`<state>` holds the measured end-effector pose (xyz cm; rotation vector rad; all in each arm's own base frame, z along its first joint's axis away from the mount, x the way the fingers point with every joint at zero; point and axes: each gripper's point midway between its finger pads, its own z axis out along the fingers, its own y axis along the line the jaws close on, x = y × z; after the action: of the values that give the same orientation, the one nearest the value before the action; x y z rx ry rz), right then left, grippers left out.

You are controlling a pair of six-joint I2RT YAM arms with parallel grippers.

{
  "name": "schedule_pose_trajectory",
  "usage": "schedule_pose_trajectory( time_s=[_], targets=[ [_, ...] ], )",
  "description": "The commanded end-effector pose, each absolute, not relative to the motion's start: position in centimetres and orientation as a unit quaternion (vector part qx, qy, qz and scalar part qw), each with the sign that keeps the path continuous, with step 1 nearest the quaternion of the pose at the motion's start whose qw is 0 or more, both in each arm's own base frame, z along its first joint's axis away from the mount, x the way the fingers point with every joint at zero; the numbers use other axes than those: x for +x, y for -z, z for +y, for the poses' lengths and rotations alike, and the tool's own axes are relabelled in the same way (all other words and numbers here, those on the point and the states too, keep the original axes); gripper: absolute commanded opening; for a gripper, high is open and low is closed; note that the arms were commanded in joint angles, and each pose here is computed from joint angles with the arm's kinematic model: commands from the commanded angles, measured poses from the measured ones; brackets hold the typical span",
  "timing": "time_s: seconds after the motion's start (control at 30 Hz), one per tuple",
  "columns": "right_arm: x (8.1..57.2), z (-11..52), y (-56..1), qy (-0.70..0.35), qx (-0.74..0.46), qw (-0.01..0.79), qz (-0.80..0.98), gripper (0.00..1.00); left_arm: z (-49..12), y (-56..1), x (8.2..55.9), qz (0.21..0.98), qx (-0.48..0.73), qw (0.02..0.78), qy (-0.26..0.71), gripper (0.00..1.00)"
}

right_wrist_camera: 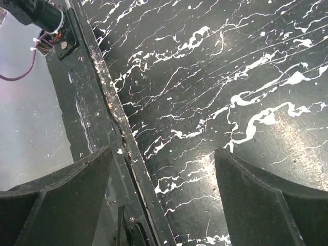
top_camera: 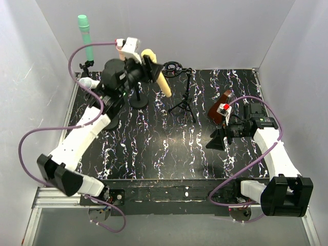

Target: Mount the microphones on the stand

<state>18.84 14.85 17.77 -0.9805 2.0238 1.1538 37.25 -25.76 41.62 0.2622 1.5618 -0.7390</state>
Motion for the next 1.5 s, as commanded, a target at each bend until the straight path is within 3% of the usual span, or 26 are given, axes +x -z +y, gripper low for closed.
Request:
schedule_pose_trajectory(
  time_s=[0.0, 0.37, 0.97, 1.47],
  targets=[
    [18.6, 14.9, -18.2, -0.451, -0.372, 0.307, 0.751, 0.88, -26.4, -42.4, 40.6, 0.697, 0.176, 0.651, 0.244, 0.0],
    [18.3, 14.8, -18.1, -0.447, -0.38, 0.307, 0.75, 0.88, -27.8, -48.7, 47.2, 0.651, 0.164, 0.709, 0.217, 0.0],
    [18.3, 14.7, -17.6, -0.442, -0.379, 0.301, 0.755, 0.88, -27.9, -53.6, 47.5, 0.58, 0.125, 0.753, 0.284, 0.0],
    [18.3, 14.5, -17.4, -0.439, -0.378, 0.298, 0.758, 0.89, -29.6, -49.0, 51.4, 0.597, 0.127, 0.746, 0.268, 0.0]
  ],
)
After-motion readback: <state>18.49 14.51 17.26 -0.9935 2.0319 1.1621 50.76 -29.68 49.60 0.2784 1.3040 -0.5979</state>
